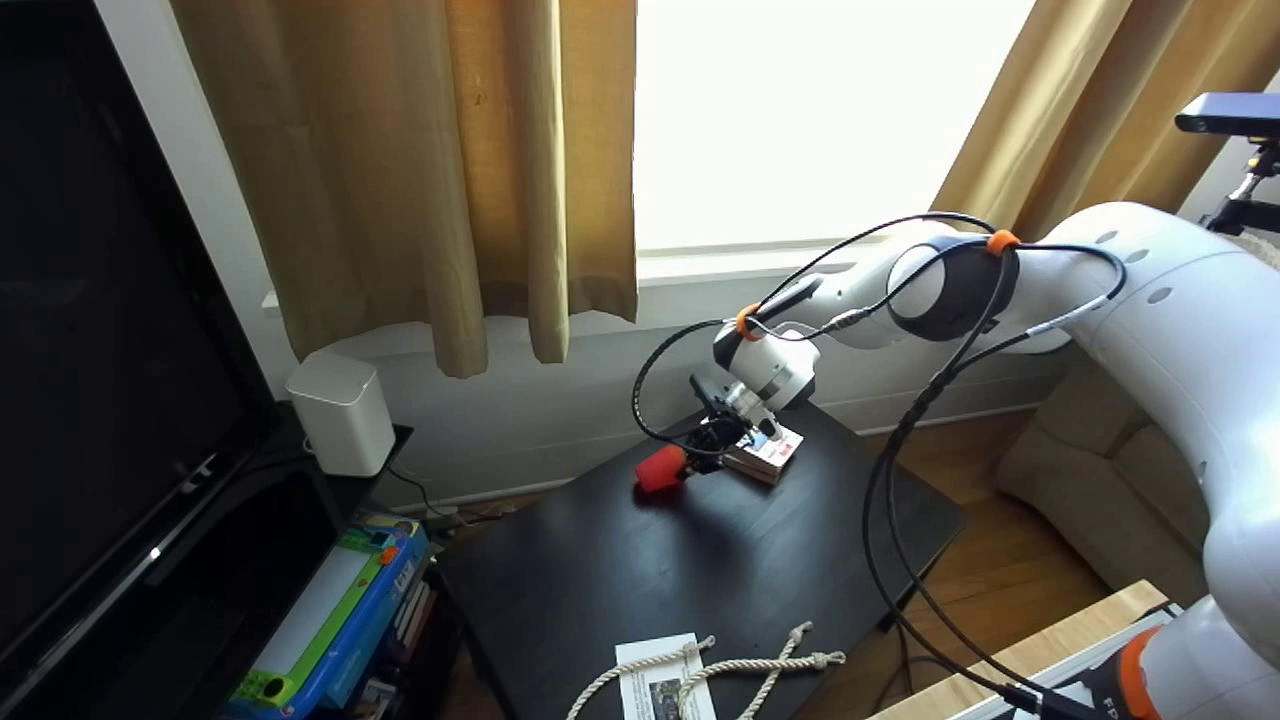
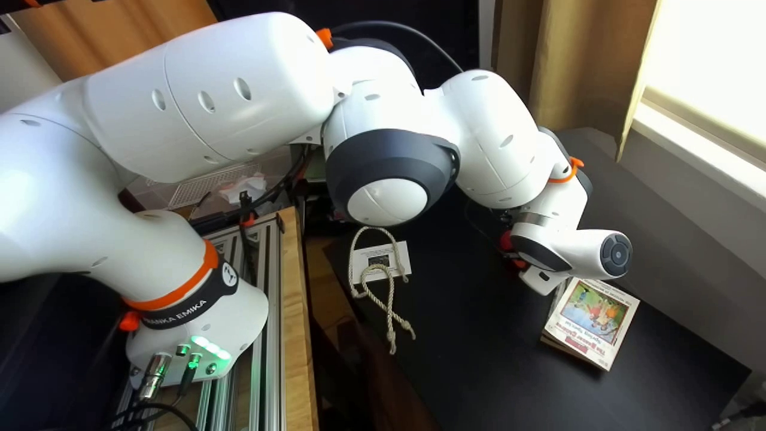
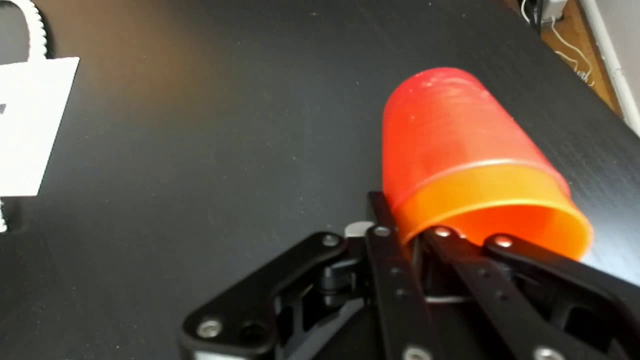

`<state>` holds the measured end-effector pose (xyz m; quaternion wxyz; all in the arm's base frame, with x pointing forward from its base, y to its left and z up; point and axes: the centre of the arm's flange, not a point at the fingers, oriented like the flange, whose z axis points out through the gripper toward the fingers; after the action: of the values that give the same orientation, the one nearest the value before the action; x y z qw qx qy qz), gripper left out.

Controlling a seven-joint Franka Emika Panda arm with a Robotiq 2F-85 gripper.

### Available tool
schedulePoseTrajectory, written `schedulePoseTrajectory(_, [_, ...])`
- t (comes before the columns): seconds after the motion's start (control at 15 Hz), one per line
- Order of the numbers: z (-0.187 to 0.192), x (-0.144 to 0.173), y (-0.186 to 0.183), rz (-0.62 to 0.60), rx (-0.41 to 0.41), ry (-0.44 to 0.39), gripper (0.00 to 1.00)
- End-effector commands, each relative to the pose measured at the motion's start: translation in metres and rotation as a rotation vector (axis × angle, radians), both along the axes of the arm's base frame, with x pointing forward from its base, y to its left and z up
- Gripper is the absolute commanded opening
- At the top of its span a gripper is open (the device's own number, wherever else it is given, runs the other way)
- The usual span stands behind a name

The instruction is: Pick up the pink cup and put it on the orange cup, pick up both stacked cups and place them the right way up on the table

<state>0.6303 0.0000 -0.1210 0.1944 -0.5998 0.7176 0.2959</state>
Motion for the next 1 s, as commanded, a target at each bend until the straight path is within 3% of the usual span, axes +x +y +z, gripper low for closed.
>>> schedulePoseTrajectory(0.0, [0.028, -0.012, 0.03, 0.059, -0.075, 0.03, 0.02])
schedulePoseTrajectory(0.13, [0.041, -0.016, 0.049, 0.107, -0.119, 0.036, 0.02])
schedulePoseTrajectory(0.4, [0.059, -0.024, 0.07, 0.18, -0.298, 0.038, 0.02])
schedulePoseTrajectory(0.93, [0.074, -0.035, 0.081, 0.306, -0.676, -0.067, 0.02])
